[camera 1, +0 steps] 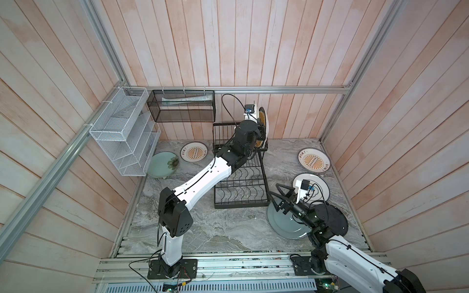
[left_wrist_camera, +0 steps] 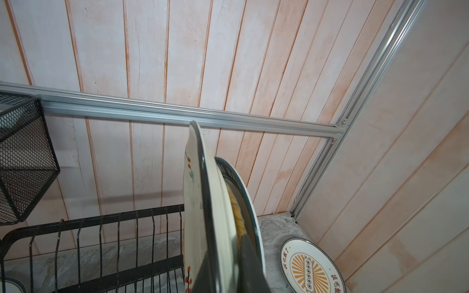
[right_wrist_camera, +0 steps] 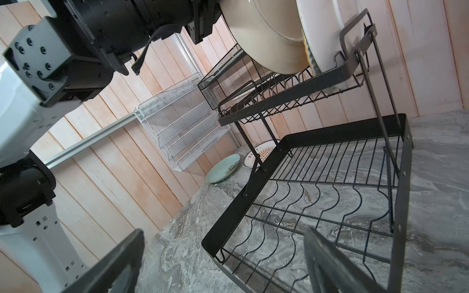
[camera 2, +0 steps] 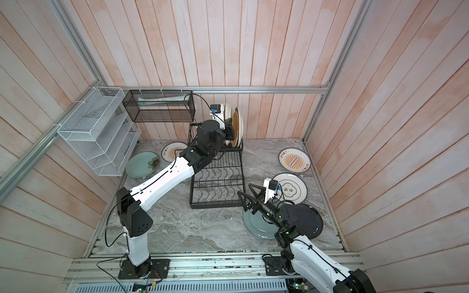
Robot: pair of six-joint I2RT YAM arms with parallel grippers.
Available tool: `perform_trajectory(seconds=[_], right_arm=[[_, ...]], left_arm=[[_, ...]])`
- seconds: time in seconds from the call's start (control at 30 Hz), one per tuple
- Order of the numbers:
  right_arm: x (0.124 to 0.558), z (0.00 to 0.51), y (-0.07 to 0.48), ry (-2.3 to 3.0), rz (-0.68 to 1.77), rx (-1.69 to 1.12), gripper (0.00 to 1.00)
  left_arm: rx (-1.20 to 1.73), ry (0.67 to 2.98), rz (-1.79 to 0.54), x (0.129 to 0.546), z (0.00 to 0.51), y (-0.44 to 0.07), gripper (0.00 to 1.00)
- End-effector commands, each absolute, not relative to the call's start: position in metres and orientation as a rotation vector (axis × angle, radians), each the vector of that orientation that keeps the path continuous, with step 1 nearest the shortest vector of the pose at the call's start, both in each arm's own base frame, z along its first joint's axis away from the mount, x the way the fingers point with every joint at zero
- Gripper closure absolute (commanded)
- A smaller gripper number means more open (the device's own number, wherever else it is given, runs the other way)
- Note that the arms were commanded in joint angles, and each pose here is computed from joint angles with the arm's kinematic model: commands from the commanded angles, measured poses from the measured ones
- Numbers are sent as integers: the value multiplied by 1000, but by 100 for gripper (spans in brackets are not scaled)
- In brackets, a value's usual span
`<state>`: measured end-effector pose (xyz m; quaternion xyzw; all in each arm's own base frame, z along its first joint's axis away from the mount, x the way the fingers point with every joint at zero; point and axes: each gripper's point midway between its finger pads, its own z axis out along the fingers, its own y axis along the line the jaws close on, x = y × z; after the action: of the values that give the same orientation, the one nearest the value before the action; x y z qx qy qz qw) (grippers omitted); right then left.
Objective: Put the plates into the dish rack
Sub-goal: 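Carry the berry plate with the left gripper into the rack's upper tier, then lower the berry plate into the upper tier beside the wicker plate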
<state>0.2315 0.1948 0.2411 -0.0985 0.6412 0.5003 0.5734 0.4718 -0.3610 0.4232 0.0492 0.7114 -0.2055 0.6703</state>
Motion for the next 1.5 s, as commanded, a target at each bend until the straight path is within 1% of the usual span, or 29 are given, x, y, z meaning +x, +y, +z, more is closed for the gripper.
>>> perform_trajectory(seconds=[0.0, 0.63, 1.23, 1.3, 1.4, 1.47], right_arm=[[230, 248, 196, 1477, 1182, -231, 2], [231, 248, 198, 1486, 1187, -232, 2], [232, 248, 198, 1496, 1190, -224, 2], [233, 247, 198, 1498, 1187, -220, 2], [234, 245, 198, 1506, 1184, -215, 2], [234, 245, 198, 1508, 1185, -213, 2]], left_arm=[[15, 1469, -510, 471, 473, -348, 100], [-75, 1566, -422, 500, 428, -348, 100], [-32, 1633, -345, 516, 401, -360, 100], [-32, 1631, -337, 517, 401, -360, 96], [-25, 1628, -332, 517, 402, -360, 87], [-15, 1629, -330, 516, 403, -360, 83]])
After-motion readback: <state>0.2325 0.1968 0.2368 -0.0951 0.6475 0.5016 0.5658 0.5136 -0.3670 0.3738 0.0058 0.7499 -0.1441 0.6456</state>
